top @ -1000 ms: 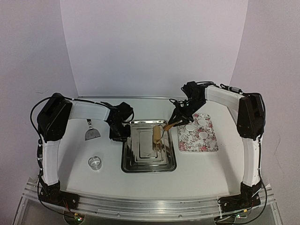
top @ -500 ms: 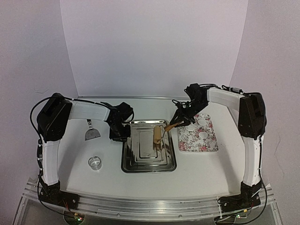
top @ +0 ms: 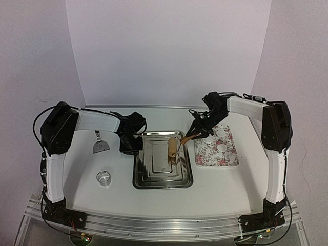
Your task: Roll out the dumpling wrappers from the dough
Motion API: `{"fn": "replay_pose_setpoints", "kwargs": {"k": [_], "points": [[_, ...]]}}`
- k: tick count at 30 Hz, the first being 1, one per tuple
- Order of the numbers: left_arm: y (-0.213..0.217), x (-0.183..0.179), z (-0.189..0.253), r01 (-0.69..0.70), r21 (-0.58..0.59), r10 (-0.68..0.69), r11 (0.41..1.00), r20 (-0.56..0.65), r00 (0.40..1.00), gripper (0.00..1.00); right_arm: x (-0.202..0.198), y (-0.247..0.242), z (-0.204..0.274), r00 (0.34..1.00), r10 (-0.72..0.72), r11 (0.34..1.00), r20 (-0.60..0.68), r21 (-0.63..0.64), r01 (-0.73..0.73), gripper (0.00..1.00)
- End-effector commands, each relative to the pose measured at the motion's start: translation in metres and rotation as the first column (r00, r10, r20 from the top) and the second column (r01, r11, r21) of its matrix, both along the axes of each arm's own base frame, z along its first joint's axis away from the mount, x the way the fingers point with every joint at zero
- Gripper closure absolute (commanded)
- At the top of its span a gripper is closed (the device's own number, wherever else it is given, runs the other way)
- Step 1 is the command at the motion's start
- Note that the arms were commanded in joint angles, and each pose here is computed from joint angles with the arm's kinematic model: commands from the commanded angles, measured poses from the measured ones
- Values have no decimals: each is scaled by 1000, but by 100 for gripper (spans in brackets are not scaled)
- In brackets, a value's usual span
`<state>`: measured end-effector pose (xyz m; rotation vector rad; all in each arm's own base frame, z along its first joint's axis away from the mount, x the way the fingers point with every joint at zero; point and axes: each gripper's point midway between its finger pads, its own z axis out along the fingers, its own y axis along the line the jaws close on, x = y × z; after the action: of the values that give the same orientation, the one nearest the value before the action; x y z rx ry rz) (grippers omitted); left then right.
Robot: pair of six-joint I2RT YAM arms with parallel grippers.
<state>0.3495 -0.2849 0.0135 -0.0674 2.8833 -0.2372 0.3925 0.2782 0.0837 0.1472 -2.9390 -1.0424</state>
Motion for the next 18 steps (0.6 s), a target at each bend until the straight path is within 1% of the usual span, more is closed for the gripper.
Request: {"fn": "replay_pose_setpoints", "kwargs": {"k": [1,5,12,16,18], "points": [[29,-24,-18,8,137,3,991,-81,997,100,-77,-146,-129,963,-45,689,-265,-706,-162,100],[28,-23,-18,10,139,1,990,-81,997,100,-80,-151,-135,961,-39,668,-274,-723,-179,100],[26,-21,-19,18,141,-6,990,-83,997,100,-87,-165,-143,956,-25,610,-293,-762,-218,100],[25,-19,-19,24,141,-12,990,-79,997,100,-92,-164,-148,952,-5,588,-307,-771,-246,100],[24,-18,-19,26,141,-15,990,-80,997,100,-92,-165,-149,954,9,561,-301,-788,-254,100]]}}
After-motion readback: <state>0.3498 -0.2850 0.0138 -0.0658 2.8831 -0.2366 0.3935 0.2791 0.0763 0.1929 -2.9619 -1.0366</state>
